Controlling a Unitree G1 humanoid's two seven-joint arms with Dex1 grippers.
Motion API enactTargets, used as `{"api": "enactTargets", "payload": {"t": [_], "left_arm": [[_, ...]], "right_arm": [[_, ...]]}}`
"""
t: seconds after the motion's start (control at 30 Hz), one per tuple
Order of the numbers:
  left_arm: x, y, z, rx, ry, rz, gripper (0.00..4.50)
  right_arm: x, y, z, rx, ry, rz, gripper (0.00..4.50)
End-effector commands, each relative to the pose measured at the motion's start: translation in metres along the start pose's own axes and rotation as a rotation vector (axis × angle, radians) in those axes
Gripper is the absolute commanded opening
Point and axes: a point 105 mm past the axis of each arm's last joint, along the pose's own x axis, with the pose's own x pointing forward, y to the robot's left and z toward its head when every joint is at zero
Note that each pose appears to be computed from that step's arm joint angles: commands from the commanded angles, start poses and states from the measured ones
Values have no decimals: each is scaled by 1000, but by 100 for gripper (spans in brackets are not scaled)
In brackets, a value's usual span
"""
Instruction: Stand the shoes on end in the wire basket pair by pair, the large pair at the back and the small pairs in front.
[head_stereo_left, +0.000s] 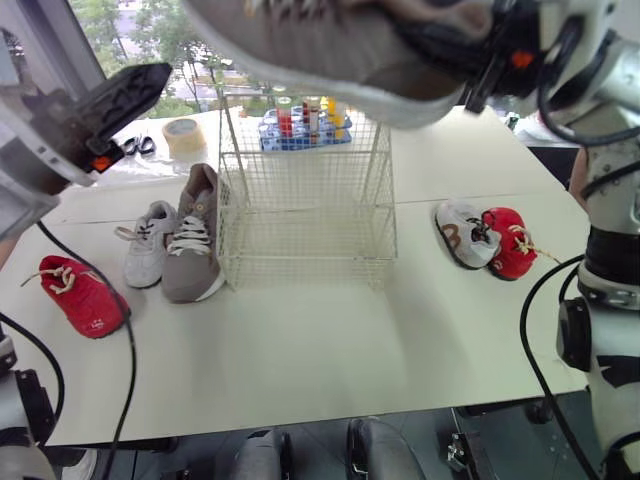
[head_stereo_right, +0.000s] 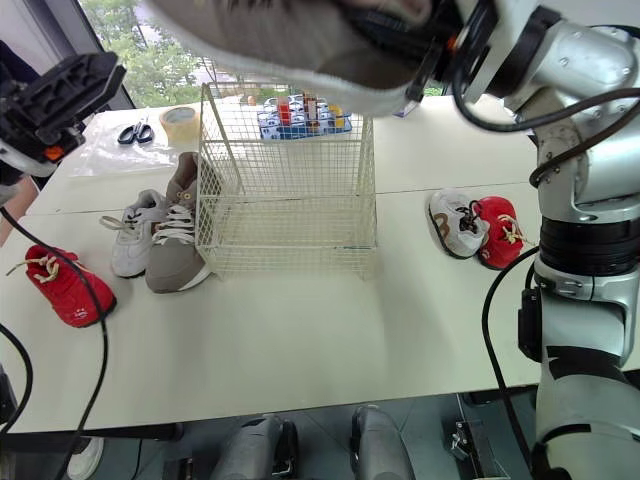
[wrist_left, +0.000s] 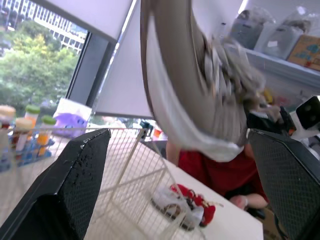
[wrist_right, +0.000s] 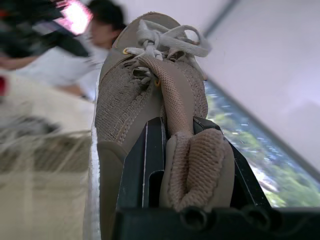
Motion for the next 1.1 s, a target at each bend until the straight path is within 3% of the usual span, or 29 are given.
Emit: {"api": "enactTargets", "payload": {"t": [0.03,0.23,0.43,0.53,0.73,0.87,1.1], "left_arm": [[-4,-3,12,45,33,-45,450],[8,-8,10,62,118,-112,450],[20,-11,-8,56,228,-194,450],[19,-8,-13,32,255,-219,359],[22,-10,-8,22,225,-243,71],[24,-10,-10,19,213,-235,54],[16,-4,1,-62,-6,-163,54]], "right_arm": [[-5,-6,22,-119,-56,29,32],[0,8,19,-169,-68,127,32],[6,16,12,-224,-63,164,32],[7,17,14,-258,-70,165,32],[6,24,14,-306,-56,183,32],[4,24,8,-281,-25,171,32],[-21,-14,8,82,-106,-123,388]]}}
